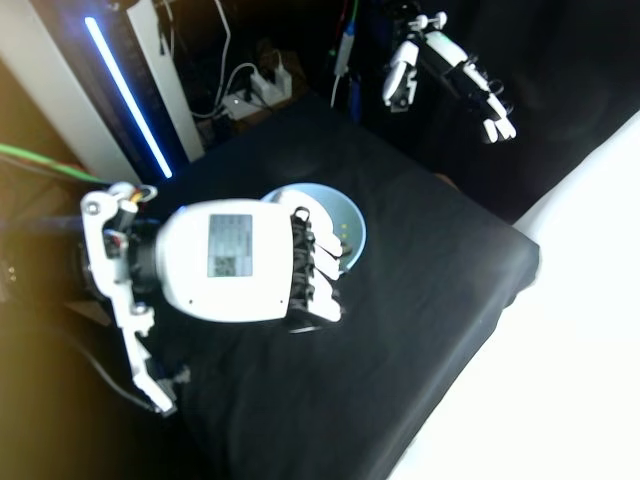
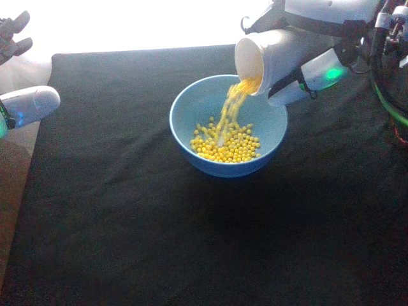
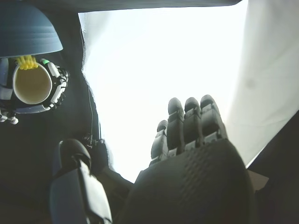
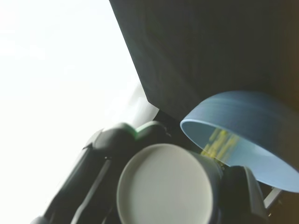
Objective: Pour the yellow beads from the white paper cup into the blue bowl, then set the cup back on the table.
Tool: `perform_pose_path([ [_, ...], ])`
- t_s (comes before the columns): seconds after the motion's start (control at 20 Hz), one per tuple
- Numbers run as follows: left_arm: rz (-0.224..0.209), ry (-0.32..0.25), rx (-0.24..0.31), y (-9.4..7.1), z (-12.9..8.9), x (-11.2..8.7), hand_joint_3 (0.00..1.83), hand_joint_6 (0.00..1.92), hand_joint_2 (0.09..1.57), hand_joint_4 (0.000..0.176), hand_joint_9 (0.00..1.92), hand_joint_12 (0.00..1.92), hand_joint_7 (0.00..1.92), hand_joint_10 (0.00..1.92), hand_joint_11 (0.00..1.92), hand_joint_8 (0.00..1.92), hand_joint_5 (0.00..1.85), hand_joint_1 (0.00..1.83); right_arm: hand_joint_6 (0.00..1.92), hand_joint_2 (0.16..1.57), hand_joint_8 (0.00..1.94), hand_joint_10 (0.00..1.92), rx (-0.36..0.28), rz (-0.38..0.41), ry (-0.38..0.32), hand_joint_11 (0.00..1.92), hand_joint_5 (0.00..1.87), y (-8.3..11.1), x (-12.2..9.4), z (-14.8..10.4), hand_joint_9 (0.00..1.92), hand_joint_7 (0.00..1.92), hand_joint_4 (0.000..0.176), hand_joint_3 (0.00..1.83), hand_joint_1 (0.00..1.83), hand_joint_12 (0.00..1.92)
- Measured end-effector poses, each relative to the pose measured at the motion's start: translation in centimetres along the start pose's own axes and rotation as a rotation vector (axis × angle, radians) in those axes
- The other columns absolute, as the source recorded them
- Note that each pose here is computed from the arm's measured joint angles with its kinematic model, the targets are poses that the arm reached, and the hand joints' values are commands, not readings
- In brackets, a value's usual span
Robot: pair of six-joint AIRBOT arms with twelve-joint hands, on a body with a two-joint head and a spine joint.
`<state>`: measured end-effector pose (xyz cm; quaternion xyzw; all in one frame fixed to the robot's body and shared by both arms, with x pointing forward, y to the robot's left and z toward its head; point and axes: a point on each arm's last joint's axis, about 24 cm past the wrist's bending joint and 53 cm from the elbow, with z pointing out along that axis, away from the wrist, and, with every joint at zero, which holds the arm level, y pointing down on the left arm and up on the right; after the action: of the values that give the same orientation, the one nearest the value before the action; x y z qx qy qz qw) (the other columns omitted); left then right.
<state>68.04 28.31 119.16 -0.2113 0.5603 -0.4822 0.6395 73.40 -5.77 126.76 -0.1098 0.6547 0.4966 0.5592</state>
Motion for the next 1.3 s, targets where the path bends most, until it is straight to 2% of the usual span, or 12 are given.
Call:
perform_pose_path([
  [0.15,0.0,0.0,0.0,0.0,0.0,0.0,0.0,0.0,0.86,0.138,0.12,0.03,0.27,0.01,0.06,0.0,0.01,0.38,0.94,1.13,1.04,0.78,-0.001,-0.002,0.002,0.81,0.89,0.0,0.1,0.0,1.15,1.06,0.0,0.0,1.25,1.53],
  [0.2,0.0,0.0,0.0,0.0,0.0,0.0,0.0,0.0,0.86,0.14,0.13,0.04,0.27,0.01,0.08,0.0,0.01,0.39,1.0,1.13,1.01,0.97,-0.001,-0.003,0.003,0.95,0.92,0.0,0.1,0.0,1.23,1.0,0.0,0.0,1.25,1.64],
  [0.35,0.0,0.0,0.001,-0.1,0.1,0.0,0.0,0.0,0.87,0.128,0.13,0.03,0.27,0.01,0.05,0.0,0.01,0.38,1.03,1.13,1.02,0.99,-0.001,-0.003,0.003,1.0,0.92,0.0,0.1,0.0,1.22,0.98,0.0,0.0,1.25,1.6],
  [0.5,-0.001,0.002,-0.001,0.0,0.2,0.0,0.0,0.0,0.86,0.149,0.11,0.0,0.27,0.0,0.0,0.0,0.02,0.38,0.98,1.12,0.97,1.0,0.001,-0.004,0.003,1.07,0.96,0.0,0.1,0.0,1.28,1.01,0.0,0.0,1.26,1.63],
  [0.65,-0.001,0.002,-0.003,0.0,0.2,0.0,0.0,0.0,0.86,0.151,0.13,0.03,0.27,0.01,0.06,0.0,0.03,0.38,1.01,1.13,1.03,0.85,0.004,0.009,-0.003,0.82,0.91,0.0,0.0,0.0,1.17,0.98,0.0,0.0,1.25,1.58],
  [0.75,-0.005,0.004,-0.004,0.1,0.1,0.2,0.01,0.0,0.87,0.109,0.15,0.04,0.28,0.01,0.07,0.0,0.01,0.37,0.98,1.14,1.11,0.83,0.01,0.061,-0.045,0.69,0.87,-0.4,-1.4,-0.6,1.04,1.01,0.0,0.0,1.23,1.6],
  [0.8,-0.005,0.007,-0.004,0.1,0.1,0.4,0.0,0.0,0.87,0.103,0.14,0.04,0.28,0.01,0.06,0.0,0.0,0.37,0.96,1.12,0.97,0.98,0.01,0.087,-0.074,0.89,0.92,-0.6,-2.3,-1.1,1.12,1.06,0.0,0.0,1.23,1.65],
  [0.95,-0.008,0.001,-0.008,0.2,0.1,0.2,0.0,0.0,0.87,0.102,0.14,0.05,0.28,0.01,0.07,0.0,0.0,0.37,1.14,1.15,1.02,0.65,0.004,0.215,-0.231,0.82,0.85,-2.0,-7.1,-3.9,1.1,0.99,0.0,0.0,1.21,1.44],
  [1.1,-0.006,0.007,-0.005,0.1,0.1,0.4,0.0,0.0,0.88,0.094,0.14,0.08,0.26,0.0,0.1,0.0,0.0,0.38,1.23,1.16,1.0,0.22,0.036,0.317,-0.309,0.78,0.81,-4.9,-7.5,-6.0,1.11,0.98,0.0,0.0,1.2,0.94],
  [1.15,-0.006,0.006,-0.005,0.1,0.1,0.4,0.0,0.0,0.87,0.111,0.13,0.08,0.25,0.0,0.1,0.0,0.0,0.39,1.19,1.15,0.95,0.1,0.045,0.337,-0.313,0.8,0.84,-5.4,-7.1,-6.3,1.11,1.01,0.004,0.0,1.2,0.81],
  [1.2,-0.005,0.008,-0.004,0.1,0.1,0.4,0.01,0.0,0.89,0.109,0.14,0.08,0.25,0.0,0.09,0.0,0.0,0.38,1.14,1.17,0.15,0.01,0.047,0.409,-0.359,0.86,0.86,-6.7,-6.5,-7.2,1.09,1.04,0.0,0.0,1.13,0.57],
  [1.3,-0.006,0.007,-0.006,0.1,0.1,0.4,0.01,0.0,0.89,0.095,0.15,0.09,0.26,0.01,0.11,0.0,0.0,0.38,1.12,1.16,0.04,0.01,0.048,0.458,-0.413,0.9,0.88,-7.8,-6.6,-8.3,1.1,1.07,0.0,0.0,1.13,0.47],
])
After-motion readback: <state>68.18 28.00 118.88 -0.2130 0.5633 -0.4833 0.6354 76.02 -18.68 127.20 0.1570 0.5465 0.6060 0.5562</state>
